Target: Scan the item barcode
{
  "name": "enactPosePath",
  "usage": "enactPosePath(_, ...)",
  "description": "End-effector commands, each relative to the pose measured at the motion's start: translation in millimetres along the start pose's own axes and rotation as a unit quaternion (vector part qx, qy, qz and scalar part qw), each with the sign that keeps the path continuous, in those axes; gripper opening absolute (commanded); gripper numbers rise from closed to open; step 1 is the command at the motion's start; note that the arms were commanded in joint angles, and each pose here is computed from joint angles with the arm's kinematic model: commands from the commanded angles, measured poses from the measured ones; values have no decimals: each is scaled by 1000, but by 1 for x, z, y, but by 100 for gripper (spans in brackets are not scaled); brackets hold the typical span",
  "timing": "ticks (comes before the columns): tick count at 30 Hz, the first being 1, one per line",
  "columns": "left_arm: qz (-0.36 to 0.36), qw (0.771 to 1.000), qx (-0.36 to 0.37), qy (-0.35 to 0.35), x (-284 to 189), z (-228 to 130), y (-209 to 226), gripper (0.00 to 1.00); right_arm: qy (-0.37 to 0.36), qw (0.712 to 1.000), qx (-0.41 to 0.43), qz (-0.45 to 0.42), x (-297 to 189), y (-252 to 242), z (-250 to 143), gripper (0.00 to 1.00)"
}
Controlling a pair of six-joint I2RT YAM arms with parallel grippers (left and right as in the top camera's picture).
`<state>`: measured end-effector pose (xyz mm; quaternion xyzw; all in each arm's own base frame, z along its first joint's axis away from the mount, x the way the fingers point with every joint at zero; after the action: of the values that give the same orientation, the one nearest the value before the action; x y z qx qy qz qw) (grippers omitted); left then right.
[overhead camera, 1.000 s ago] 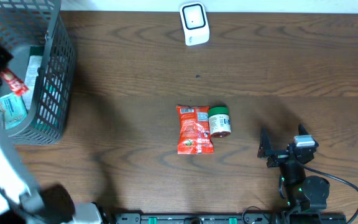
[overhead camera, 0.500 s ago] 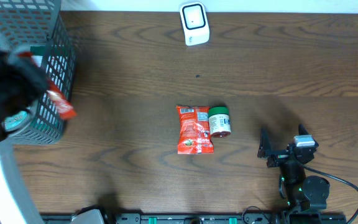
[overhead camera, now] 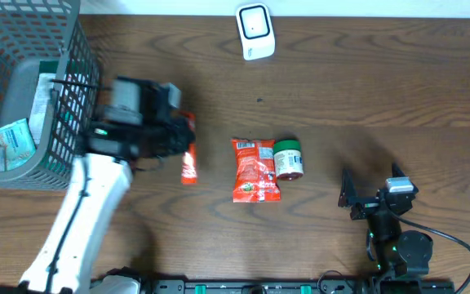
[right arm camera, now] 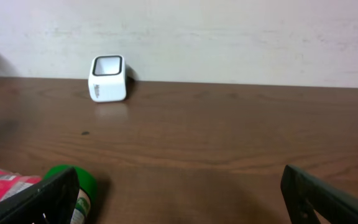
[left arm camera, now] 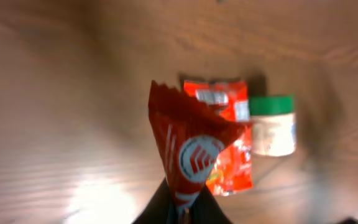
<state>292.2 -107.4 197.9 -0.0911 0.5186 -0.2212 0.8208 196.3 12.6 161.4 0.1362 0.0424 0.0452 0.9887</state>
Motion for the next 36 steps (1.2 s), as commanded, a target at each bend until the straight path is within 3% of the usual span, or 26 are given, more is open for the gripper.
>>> enactPosePath(1, 26, 999, -15, 16, 33, -24, 0, 7, -1, 1000, 2, -6, 0, -2, 0, 99)
enactPosePath(8, 97, 994, 27, 33, 72, -45, 6, 8, -1, 1000, 2, -6, 0, -2, 0, 99)
enactPosePath(14, 101, 991, 35, 75, 107, -58, 4, 9, -1, 1000, 2, -6, 0, -2, 0, 99)
enactPosePath(15, 102, 991, 34, 78, 111, -59, 6, 14, -1, 1000, 2, -6, 0, -2, 0, 99)
enactPosePath(16, 102, 991, 34, 78, 112, -59, 6, 25, -1, 1000, 2, -6, 0, -2, 0, 99)
enactPosePath(18, 107, 991, 32, 74, 111, -56, 8, 56, -1, 1000, 2, -6, 0, -2, 0, 99)
enactPosePath(20, 109, 991, 30, 69, 107, -49, 8, 78, -1, 1000, 2, -6, 0, -2, 0, 99)
enactPosePath(22, 110, 991, 28, 72, 100, -44, 5, 81, -1, 1000, 2, -6, 0, -2, 0, 99)
enactPosePath(24, 111, 990, 29, 79, 94, -42, 1, 81, -1, 1000, 2, -6, 0, -2, 0, 99)
enactPosePath(25, 111, 990, 31, 85, 93, -43, -1, 74, -1, 1000, 2, -6, 0, -2, 0, 99)
enactPosePath(27, 110, 988, 39, 103, 93, -51, -7, 43, -1, 1000, 2, -6, 0, -2, 0, 99)
enactPosePath(30, 113, 985, 51, 123, 95, -63, -14, 20, -1, 1000, 2, -6, 0, -2, 0, 99)
enactPosePath(33, 136, 982, 42, 124, 97, -70, -15, 8, -1, 1000, 2, -6, 0, -2, 0, 99)
enactPosePath(36, 162, 978, 39, 124, 99, -78, -13, 8, -1, 1000, 2, -6, 0, -2, 0, 99)
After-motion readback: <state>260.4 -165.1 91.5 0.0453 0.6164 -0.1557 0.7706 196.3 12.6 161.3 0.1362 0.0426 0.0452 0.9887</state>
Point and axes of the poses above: each gripper's point midway between its finger pads, its own x axis out along the fingers, its own y axis along the line the jaws close on, z = x × y, the point moved 5 cm from there along -x, back along the fingers, and after that the axes turned 14 degrees about x, right-handed, at the moved point
